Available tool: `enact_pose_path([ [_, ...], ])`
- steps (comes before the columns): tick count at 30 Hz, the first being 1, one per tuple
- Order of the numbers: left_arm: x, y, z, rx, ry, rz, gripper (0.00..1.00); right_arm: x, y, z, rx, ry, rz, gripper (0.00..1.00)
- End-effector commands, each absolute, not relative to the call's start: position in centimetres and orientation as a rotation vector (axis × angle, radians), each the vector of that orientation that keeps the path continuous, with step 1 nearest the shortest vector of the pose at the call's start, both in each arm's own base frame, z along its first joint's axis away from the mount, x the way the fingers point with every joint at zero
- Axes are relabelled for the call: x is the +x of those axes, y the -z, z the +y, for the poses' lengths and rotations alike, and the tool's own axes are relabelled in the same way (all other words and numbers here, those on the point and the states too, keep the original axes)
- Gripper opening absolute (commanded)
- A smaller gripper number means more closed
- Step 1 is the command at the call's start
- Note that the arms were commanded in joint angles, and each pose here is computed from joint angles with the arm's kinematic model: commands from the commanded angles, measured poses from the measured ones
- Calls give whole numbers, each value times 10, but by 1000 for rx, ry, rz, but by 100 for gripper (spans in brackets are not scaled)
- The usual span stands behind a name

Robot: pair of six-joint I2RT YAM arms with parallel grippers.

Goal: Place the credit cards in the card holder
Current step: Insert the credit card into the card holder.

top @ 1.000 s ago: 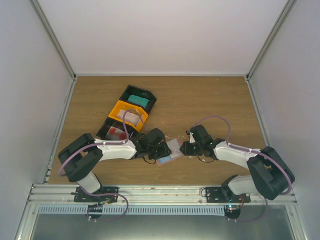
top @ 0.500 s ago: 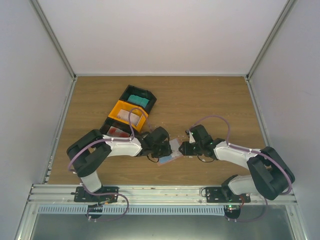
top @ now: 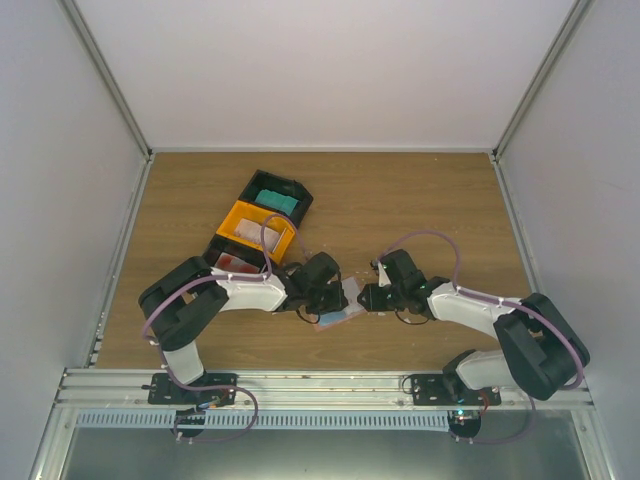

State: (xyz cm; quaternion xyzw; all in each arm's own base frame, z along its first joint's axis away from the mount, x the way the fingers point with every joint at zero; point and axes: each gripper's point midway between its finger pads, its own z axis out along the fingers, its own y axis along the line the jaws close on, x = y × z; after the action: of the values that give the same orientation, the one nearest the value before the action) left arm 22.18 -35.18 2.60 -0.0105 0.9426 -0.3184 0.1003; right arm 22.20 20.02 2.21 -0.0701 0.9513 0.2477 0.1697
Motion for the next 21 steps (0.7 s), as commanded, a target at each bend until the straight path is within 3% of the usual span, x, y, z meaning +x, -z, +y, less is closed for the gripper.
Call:
enact_pose_path([
  [1, 229, -35, -372, 85, 1044, 2698, 18, 193, -7, 198, -253, -745, 2809, 33],
  [6, 239, -47, -360, 95, 956, 2656, 23, 207, -24, 185, -172, -635, 2751, 34],
  [14, 262, -105, -336, 282, 686, 2560, 52, 236, -78, 168, -38, -527, 2566, 47],
  [18, 288, -138, -313, 317, 561, 2507, 62, 244, -93, 166, -14, -517, 2507, 52],
  [21, 312, -151, -290, 285, 481, 2501, 65, 250, -98, 168, -17, -517, 2478, 53],
])
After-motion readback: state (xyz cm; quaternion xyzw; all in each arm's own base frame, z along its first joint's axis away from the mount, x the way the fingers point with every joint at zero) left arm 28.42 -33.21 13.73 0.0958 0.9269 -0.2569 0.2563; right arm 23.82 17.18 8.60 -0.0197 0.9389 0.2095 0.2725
